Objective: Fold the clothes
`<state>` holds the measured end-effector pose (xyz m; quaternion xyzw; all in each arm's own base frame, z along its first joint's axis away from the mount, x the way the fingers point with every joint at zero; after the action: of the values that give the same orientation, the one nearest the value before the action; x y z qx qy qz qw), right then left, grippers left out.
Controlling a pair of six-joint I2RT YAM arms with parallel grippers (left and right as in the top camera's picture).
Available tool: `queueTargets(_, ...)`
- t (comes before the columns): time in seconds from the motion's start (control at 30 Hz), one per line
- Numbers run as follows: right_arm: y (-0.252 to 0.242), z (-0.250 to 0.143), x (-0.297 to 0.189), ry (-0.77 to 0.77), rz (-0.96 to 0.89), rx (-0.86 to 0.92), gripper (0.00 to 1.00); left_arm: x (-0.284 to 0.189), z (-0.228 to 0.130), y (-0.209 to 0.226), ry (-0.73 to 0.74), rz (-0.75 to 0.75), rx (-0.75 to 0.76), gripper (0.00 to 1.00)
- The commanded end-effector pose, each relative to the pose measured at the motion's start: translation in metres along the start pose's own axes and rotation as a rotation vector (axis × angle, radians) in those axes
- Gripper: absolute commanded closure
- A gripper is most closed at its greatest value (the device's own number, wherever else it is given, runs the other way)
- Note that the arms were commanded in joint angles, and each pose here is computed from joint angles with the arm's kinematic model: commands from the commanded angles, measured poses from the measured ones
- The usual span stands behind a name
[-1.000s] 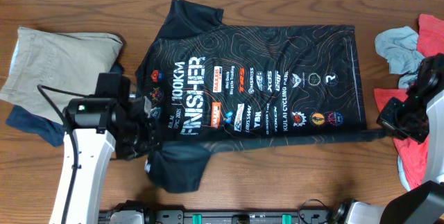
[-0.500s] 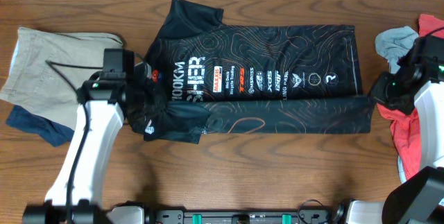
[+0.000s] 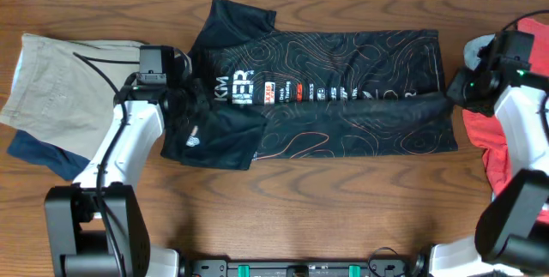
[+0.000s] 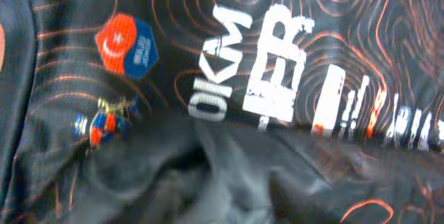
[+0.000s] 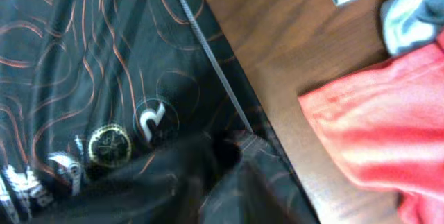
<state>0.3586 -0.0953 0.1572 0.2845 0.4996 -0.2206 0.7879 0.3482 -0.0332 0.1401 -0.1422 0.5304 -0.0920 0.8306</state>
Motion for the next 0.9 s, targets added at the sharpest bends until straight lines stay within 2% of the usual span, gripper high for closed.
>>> queueTargets(0.0, 0.001, -0.006, 0.015, 0.033, -0.022, -0.013, 0.62, 0.004, 0.0, 0.003, 0.003, 0.011, -0.007, 0.41)
queueTargets(0.1, -0.004, -0.014, 0.024, 0.091, -0.053, -0.01, 0.59, 0.004, -0.006, 0.004, 0.034, 0.015, -0.015, 0.39)
queueTargets(0.33, -0.018, -0.038, 0.033, 0.24, -0.138, -0.003, 0.65, 0.002, -0.036, 0.008, 0.199, 0.041, -0.066, 0.39)
queueTargets(0.5, -0.026, -0.045, 0.035, 0.275, -0.195, -0.005, 0.65, 0.005, -0.051, 0.009, 0.249, 0.046, -0.074, 0.4)
queueTargets(0.53, -0.027, -0.046, 0.036, 0.277, -0.2, -0.006, 0.65, 0.007, -0.055, 0.009, 0.26, 0.045, -0.065, 0.42)
queueTargets(0.87, -0.042, -0.071, 0.054, 0.312, -0.219, -0.003, 0.69, 0.02, -0.074, -0.025, 0.317, 0.003, 0.167, 0.42)
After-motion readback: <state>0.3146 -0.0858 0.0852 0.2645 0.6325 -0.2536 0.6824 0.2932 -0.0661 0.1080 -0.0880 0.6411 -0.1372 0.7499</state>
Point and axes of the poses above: each gripper's point midway between its finger pads, its own x axis out along the fingers, its own y axis along the line the jaws close on, z = x × y, the point moved 7 cm from there along -x, back along the fingers, and after that the axes turned 13 degrees about x, right-handed, at the moved point
